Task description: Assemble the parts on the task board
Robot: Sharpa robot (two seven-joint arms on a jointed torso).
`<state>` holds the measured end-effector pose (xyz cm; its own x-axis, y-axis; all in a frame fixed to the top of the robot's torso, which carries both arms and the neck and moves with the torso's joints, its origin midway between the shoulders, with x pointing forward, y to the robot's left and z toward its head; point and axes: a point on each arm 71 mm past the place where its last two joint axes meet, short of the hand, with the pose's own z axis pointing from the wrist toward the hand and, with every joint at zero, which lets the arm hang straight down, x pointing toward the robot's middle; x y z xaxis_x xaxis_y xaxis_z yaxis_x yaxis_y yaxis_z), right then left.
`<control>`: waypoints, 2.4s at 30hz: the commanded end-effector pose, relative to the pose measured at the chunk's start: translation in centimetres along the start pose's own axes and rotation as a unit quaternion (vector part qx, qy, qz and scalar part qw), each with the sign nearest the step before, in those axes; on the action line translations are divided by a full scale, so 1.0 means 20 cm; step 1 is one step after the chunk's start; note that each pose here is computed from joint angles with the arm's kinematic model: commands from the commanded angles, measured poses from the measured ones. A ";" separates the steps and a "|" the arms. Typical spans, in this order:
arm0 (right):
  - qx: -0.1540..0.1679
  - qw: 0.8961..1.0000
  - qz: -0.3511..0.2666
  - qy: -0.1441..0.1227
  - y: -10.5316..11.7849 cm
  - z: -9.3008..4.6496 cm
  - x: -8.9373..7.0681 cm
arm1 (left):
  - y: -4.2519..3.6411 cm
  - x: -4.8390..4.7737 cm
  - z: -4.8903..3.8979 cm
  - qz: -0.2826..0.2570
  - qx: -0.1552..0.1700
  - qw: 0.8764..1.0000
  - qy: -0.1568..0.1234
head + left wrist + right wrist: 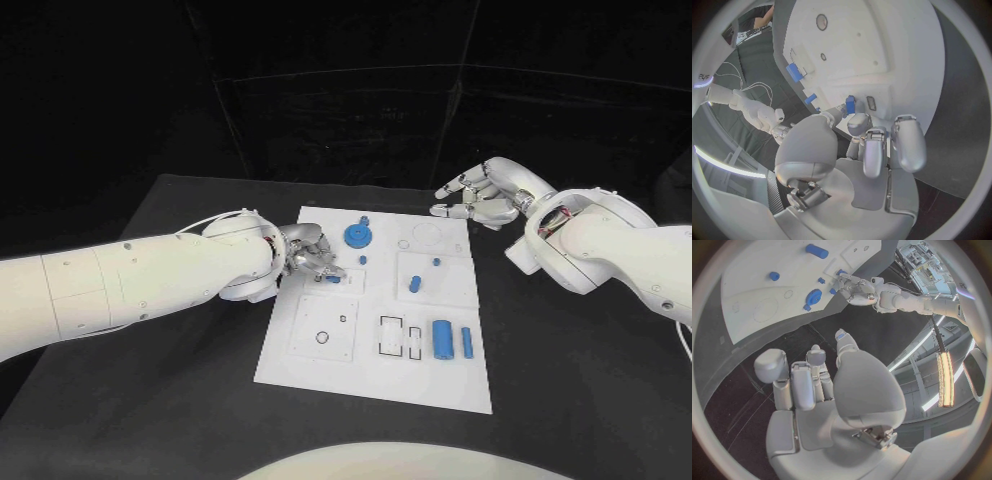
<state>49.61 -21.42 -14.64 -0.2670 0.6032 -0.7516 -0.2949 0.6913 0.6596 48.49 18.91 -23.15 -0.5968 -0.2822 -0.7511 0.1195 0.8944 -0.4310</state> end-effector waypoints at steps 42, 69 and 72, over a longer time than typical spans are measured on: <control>-0.009 1.000 -0.001 -0.004 0.02 0.01 0.00 | -0.023 0.018 0.046 0.019 -0.001 1.000 0.022; -0.010 1.000 -0.001 -0.003 0.02 0.01 0.00 | -0.031 0.007 0.060 0.017 -0.001 1.000 0.010; -0.010 1.000 -0.001 -0.003 0.02 0.01 0.00 | -0.031 0.006 0.061 0.016 -0.002 1.000 0.010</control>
<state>49.66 -21.14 -14.63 -0.2678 0.6037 -0.7509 -0.3012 0.6878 0.6605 49.30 17.99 -23.65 -0.6087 -0.2501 -0.7529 0.1310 0.9043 -0.4063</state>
